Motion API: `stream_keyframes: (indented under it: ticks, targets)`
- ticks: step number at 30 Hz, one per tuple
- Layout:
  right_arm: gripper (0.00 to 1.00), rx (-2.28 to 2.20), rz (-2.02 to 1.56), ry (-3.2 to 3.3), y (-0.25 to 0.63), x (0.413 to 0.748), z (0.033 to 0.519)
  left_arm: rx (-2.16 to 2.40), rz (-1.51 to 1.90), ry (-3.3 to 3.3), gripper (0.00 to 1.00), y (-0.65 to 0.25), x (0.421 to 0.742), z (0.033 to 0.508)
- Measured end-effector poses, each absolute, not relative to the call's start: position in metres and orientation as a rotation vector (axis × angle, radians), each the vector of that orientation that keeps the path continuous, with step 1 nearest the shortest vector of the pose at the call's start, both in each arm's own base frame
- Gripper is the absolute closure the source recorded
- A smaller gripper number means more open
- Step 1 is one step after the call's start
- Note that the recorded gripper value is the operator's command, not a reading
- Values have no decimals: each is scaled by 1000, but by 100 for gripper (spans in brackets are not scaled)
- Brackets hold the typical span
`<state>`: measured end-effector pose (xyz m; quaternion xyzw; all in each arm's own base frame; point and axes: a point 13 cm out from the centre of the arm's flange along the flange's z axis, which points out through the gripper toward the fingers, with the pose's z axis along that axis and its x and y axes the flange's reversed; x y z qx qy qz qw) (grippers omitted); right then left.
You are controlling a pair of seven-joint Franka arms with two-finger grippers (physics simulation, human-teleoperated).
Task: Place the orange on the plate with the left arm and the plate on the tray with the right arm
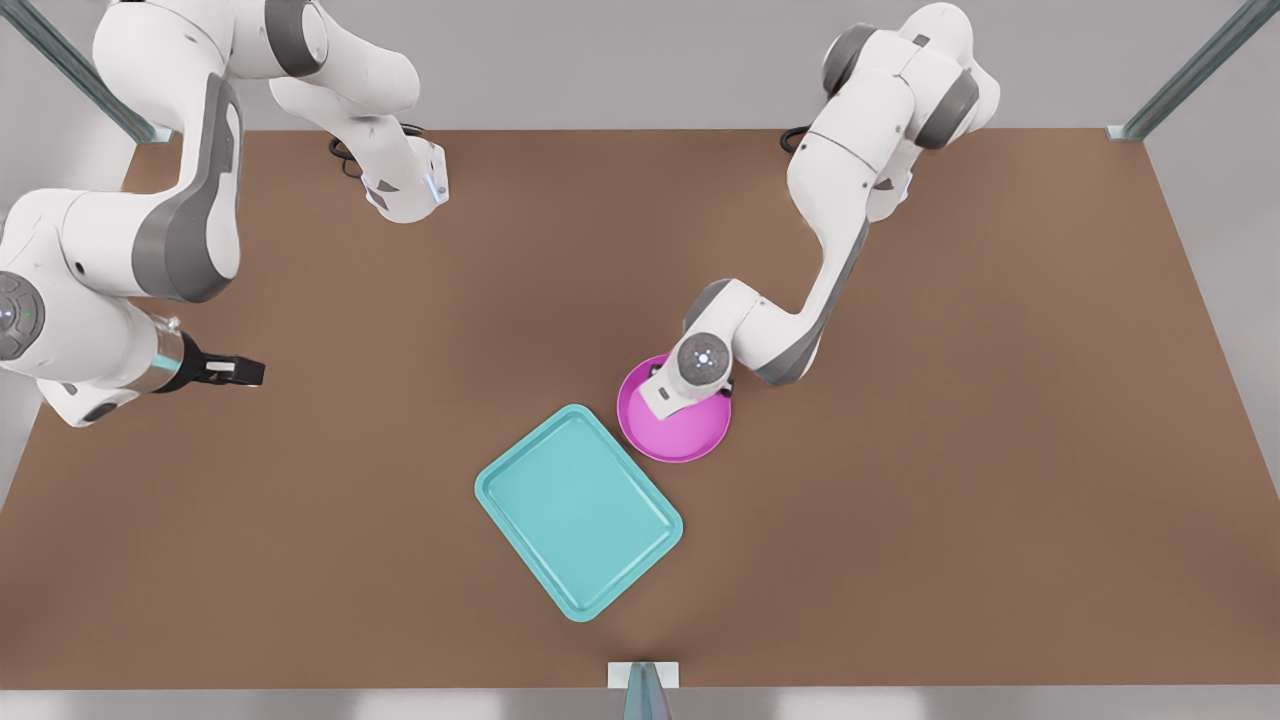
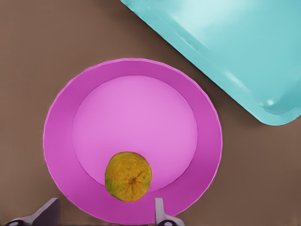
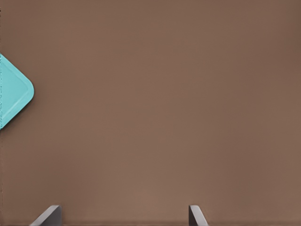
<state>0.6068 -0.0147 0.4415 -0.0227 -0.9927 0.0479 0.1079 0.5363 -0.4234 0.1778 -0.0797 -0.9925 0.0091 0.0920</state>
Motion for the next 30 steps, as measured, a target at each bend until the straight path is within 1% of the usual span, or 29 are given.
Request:
stream_keyframes:
  ticks: [1, 2, 3, 4, 5, 6, 8, 9, 10, 11, 12, 14, 17, 21, 23, 26, 30]
  targets:
    - [0, -62, 89, -2896, -7, 610, 425, -116, 29, -3048, 0, -385, 591, 248]
    - [0, -57, 1, -2863, 6, 614, 401, 48, -16, -3127, 0, -317, 640, 313]
    - [0, -49, -111, -2825, 26, 619, 373, 228, -83, -3163, 0, -233, 668, 368]
    - [0, -43, -247, -2778, 53, 625, 343, 376, -142, -3157, 0, -160, 674, 410]
    - [0, -45, -396, -2725, 83, 630, 315, 473, -182, -3122, 0, -106, 667, 433]
    - [0, -38, -536, -2667, 123, 629, 293, 526, -172, -3075, 0, -70, 655, 447]
    - [0, 15, -729, -2577, 217, 614, 269, 475, -11, -2969, 0, -38, 622, 452]
    - [0, 46, -782, -2552, 260, 603, 265, 401, 24, -2935, 0, -45, 597, 450]
    - [0, 67, -814, -2536, 297, 587, 262, 353, 31, -2928, 0, -48, 574, 455]
    - [0, 90, -836, -2524, 334, 566, 260, 331, 24, -2930, 0, -46, 561, 460]
    - [0, 118, -860, -2519, 375, 542, 260, 315, 13, -2929, 0, -43, 558, 460]
    - [0, 163, -903, -2532, 440, 512, 266, 290, -1, -2932, 0, -39, 558, 462]
    - [0, 152, -920, -2563, 489, 494, 261, 262, 3, -2928, 0, -35, 556, 462]
    - [0, 92, -864, -2615, 523, 464, 216, 213, 14, -2925, 0, -38, 555, 462]
    - [0, 49, -854, -2658, 521, 468, 205, 185, 16, -2919, 0, -42, 556, 457]
    - [0, -22, -830, -2738, 500, 490, 195, 150, 23, -2909, 0, -48, 560, 446]
    - [0, -113, -792, -2797, 471, 503, 181, 129, 31, -2913, 0, -48, 564, 442]
